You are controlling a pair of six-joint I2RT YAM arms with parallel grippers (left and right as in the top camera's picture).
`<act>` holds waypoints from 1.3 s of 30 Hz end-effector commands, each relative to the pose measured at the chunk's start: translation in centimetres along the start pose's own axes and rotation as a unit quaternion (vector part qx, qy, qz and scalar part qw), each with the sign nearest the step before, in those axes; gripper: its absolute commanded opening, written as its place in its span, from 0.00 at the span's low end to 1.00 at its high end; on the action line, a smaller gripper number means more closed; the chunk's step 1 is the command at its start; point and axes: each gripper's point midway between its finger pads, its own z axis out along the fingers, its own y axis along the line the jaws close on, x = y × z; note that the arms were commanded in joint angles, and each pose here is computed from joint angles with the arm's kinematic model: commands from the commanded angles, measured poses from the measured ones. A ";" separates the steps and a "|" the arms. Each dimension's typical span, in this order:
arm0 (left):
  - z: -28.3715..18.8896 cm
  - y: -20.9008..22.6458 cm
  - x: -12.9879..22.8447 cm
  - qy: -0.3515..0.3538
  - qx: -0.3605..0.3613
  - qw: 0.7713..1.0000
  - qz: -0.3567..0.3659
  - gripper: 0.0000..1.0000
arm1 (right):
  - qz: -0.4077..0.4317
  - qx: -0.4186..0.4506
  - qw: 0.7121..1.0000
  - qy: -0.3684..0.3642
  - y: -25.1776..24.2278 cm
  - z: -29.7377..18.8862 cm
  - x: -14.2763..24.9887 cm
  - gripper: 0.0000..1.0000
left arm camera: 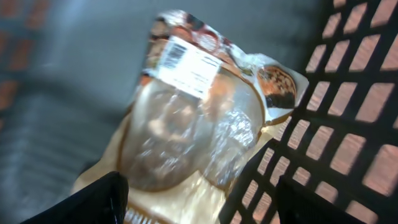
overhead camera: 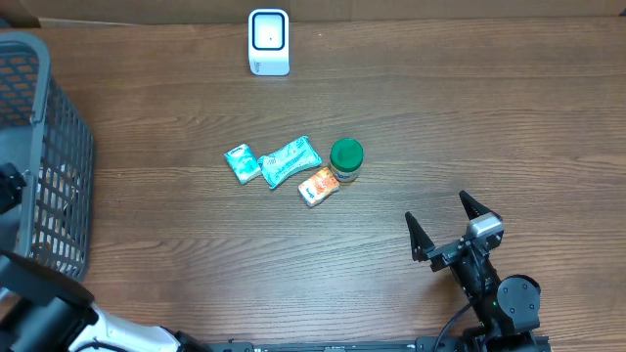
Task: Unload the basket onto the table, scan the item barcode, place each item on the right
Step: 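Retract the left arm back toward the basket, then grasp the clear brown-labelled plastic bag inside the basket with left gripper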
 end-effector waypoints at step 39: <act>4.8 4.5 -0.4 0.070 -0.157 0.984 -0.052 0.04 | 0.001 0.009 1.000 0.001 -0.4 0.0 0.3 1.00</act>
